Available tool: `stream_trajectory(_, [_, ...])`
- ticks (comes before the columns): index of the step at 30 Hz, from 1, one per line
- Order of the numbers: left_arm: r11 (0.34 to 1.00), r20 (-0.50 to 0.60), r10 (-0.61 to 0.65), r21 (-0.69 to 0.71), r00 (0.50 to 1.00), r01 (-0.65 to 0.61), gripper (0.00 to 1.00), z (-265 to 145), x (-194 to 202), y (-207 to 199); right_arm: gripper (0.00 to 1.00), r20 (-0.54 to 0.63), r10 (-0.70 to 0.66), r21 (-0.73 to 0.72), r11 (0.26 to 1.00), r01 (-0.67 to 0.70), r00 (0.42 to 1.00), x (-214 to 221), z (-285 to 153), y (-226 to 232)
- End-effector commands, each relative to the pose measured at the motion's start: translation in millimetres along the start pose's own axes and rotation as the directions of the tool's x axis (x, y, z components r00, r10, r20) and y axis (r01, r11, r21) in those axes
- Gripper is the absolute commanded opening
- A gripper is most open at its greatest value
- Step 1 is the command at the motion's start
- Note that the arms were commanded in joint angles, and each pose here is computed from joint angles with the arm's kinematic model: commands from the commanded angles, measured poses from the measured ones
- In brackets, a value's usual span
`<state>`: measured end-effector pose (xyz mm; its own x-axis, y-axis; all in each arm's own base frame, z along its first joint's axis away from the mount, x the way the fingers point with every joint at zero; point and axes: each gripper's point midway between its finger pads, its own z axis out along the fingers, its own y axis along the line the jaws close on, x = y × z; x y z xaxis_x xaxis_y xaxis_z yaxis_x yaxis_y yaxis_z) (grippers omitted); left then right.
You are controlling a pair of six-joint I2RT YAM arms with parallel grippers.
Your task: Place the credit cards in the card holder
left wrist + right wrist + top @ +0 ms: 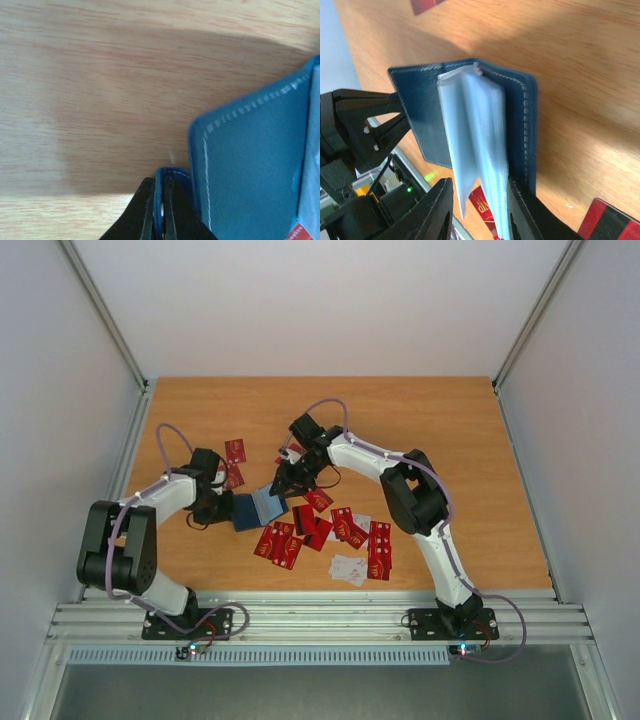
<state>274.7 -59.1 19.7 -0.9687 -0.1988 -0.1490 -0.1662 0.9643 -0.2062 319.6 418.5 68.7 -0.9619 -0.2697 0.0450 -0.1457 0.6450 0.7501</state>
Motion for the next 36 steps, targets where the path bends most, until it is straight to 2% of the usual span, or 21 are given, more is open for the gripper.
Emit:
stream_trajectory(1, [0.996, -0.044, -0.055, -0.072, 0.998, 0.052, 0.0, 5.3, 2.0, 12.2, 0.28, -0.018, 0.007, 0.077, 0.997, -0.006, 1.0, 0.9, 5.6, -13.7])
stream_trajectory(8, [0.987, -0.141, -0.114, -0.127, 0.983, 0.096, 0.04, 19.2, 10.0, 18.8, 0.23, -0.05, 0.005, 0.131, 0.991, 0.002, 0.999, 5.4, 15.4, -28.1])
stream_trajectory(11, [0.984, -0.131, -0.122, -0.142, 0.984, 0.103, 0.1, 10.2, 8.4, 19.8, 0.22, -0.063, 0.005, 0.177, 0.984, 0.007, 0.998, 8.4, 18.1, -33.5])
stream_trajectory(13, [0.983, -0.106, -0.122, -0.15, 0.987, 0.106, 0.2, -0.8, 5.6, 20.2, 0.22, -0.064, 0.008, 0.201, 0.98, 0.005, 0.998, 9.0, 18.5, -35.7])
stream_trajectory(16, [0.981, -0.081, -0.123, -0.162, 0.989, 0.109, 0.41, -19.8, 4.0, 20.3, 0.21, -0.072, -0.01, 0.253, 0.967, 0.028, 0.997, 10.5, 17.4, -44.7])
stream_trajectory(20, [0.984, -0.02, -0.109, -0.147, 0.994, 0.105, 0.51, -58.0, -0.2, 11.8, 0.21, -0.076, -0.002, 0.307, 0.952, 0.025, 0.997, 13.9, 14.5, -53.7])
stream_trajectory(25, [0.991, 0.101, 0.032, -0.136, 0.994, -0.018, 0.55, -118.8, -8.3, -22.5, 0.21, -0.083, -0.026, 0.332, 0.942, 0.052, 0.996, 18.9, 9.9, -49.4])
stream_trajectory(28, [0.996, 0.169, 0.082, -0.058, 0.982, -0.073, 0.54, -146.1, -10.4, -51.9, 0.21, -0.084, -0.046, 0.334, 0.94, 0.071, 0.995, 21.2, 6.9, -43.3])
stream_trajectory(30, [0.994, 0.2, 0.074, 0.064, 0.977, -0.089, 0.54, -156.8, -10.6, -74.1, 0.21, -0.083, -0.054, 0.331, 0.94, 0.079, 0.995, 22.1, 4.6, -39.9])
stream_trajectory(32, [0.989, 0.221, 0.062, 0.118, 0.973, -0.09, 0.52, -161.9, -11.0, -83.2, 0.21, -0.08, -0.058, 0.333, 0.939, 0.081, 0.995, 23.3, 1.0, -37.8])
stream_trajectory(36, [0.968, 0.193, 0.068, 0.223, 0.979, -0.112, 0.46, -151.1, -4.1, -100.9, 0.21, -0.077, -0.09, 0.328, 0.938, 0.11, 0.993, 30.1, -11.7, -28.5])
